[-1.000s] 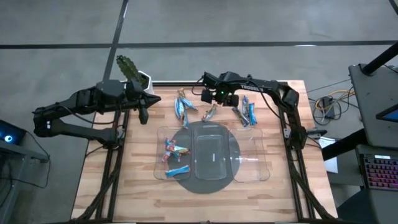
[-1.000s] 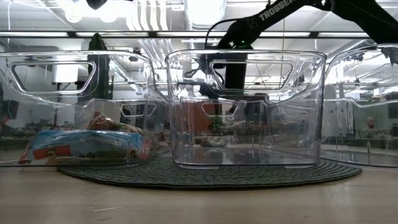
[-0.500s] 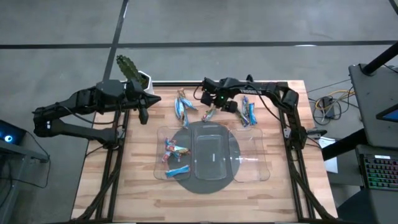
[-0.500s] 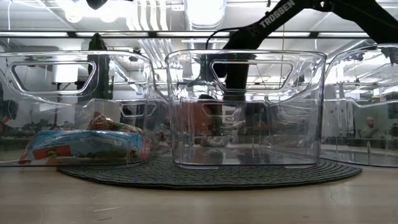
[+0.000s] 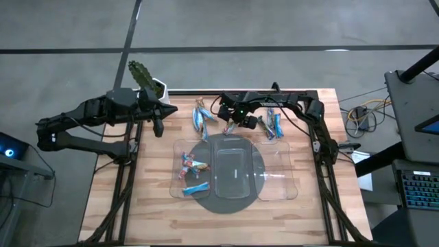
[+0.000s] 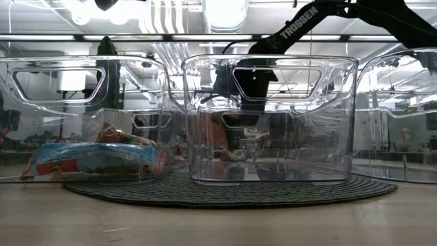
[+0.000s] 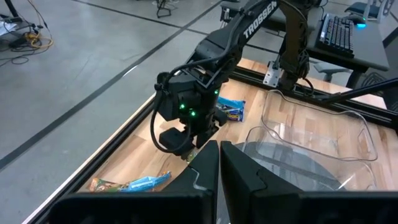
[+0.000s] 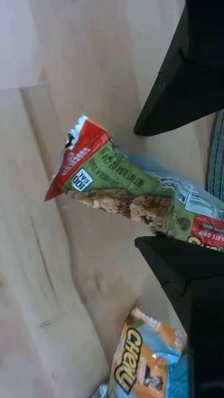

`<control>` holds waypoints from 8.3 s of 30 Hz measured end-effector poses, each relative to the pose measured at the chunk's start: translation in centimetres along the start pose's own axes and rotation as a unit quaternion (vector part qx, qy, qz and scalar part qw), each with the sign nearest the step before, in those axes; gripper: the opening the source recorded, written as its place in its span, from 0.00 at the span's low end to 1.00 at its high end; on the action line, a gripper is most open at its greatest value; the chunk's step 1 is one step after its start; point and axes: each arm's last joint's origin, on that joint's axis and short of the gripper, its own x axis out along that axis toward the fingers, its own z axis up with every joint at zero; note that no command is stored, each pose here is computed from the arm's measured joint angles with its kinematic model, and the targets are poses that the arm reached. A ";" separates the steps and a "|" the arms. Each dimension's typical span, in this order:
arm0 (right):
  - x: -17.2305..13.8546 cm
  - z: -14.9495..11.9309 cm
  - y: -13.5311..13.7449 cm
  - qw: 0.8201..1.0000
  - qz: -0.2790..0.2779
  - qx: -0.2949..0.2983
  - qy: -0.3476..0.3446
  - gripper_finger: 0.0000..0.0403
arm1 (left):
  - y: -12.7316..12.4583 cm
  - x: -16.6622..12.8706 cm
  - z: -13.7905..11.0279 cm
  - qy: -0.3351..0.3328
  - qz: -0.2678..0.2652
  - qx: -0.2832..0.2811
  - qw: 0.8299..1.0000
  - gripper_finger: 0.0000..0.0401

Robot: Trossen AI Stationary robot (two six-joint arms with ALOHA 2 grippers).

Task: Pick and place Granola Bars by type
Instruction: Put the red granola bar into the left transparent bin, then put the blue granola bar into the middle transparent bin

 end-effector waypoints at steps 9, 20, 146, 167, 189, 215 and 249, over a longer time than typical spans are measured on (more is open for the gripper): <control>0.1 0.0 0.2 1.000 0.007 0.001 0.001 0.52 | 0.0 0.1 0.0 0.001 0.000 0.000 1.000 0.00; 0.1 0.1 0.2 1.000 0.008 0.001 0.001 0.28 | 0.0 0.0 0.0 0.000 0.000 -0.002 1.000 0.00; -17.4 -19.3 4.5 0.747 0.280 -0.596 -0.092 0.43 | 0.7 -3.2 0.5 -0.066 -0.008 0.011 0.998 0.00; -28.4 -12.1 -8.6 0.876 0.106 -0.426 -0.199 0.42 | 0.6 -3.2 0.5 -0.069 -0.009 0.012 0.998 0.00; -22.6 -6.6 -17.5 0.953 0.017 -0.230 -0.197 0.40 | 0.5 -2.5 0.6 -0.064 -0.008 0.011 0.998 0.00; -19.8 0.6 -17.9 0.963 0.006 -0.214 -0.163 0.69 | 0.2 -1.5 1.0 -0.070 -0.004 0.008 0.998 0.00; -6.6 2.8 -17.1 0.957 -0.132 -0.257 -0.011 0.63 | 0.3 -1.5 1.0 -0.073 0.022 -0.005 0.997 0.00</control>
